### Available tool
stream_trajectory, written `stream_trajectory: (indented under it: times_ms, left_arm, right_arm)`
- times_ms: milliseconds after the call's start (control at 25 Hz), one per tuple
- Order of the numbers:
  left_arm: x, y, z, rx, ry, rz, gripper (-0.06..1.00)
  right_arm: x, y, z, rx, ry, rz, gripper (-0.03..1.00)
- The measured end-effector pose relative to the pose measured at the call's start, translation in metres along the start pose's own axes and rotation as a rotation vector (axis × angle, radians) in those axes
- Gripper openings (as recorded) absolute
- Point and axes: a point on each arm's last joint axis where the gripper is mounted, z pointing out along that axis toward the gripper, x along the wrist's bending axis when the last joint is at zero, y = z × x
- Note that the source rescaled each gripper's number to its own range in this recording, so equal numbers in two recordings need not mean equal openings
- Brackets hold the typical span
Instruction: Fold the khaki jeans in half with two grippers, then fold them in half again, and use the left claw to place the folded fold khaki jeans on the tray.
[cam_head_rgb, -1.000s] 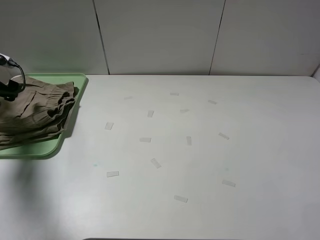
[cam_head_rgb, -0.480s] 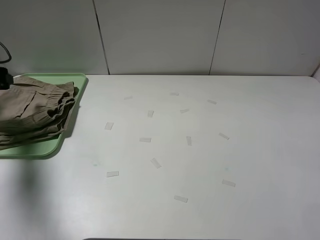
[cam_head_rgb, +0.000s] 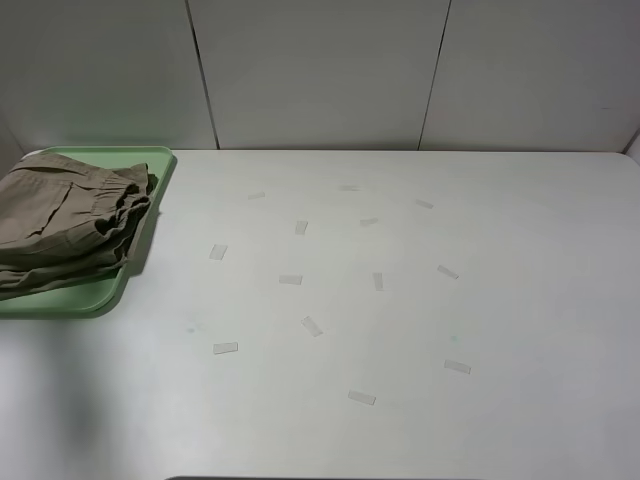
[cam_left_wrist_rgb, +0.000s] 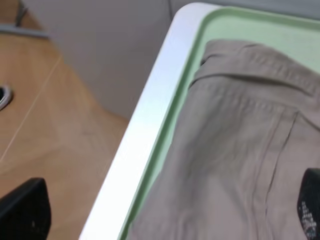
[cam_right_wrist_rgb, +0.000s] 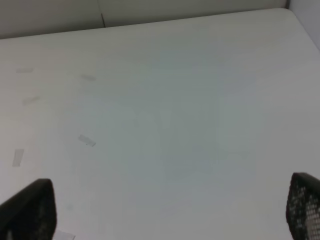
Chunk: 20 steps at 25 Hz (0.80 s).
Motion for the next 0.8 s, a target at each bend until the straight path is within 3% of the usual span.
stream_trajectory:
  times_ms: [440,800]
  left_arm:
    - [-0.026,-0.009,-0.084,0.106,-0.033,0.132,0.96]
    - [-0.031,-0.037,-0.136,0.286,-0.201,0.127,0.96]
  right_arm:
    - [0.0,0.0,0.0,0.0,0.0,0.0,1.0]
    - [0.0,0.0,0.0,0.0,0.0,0.0,1.0]
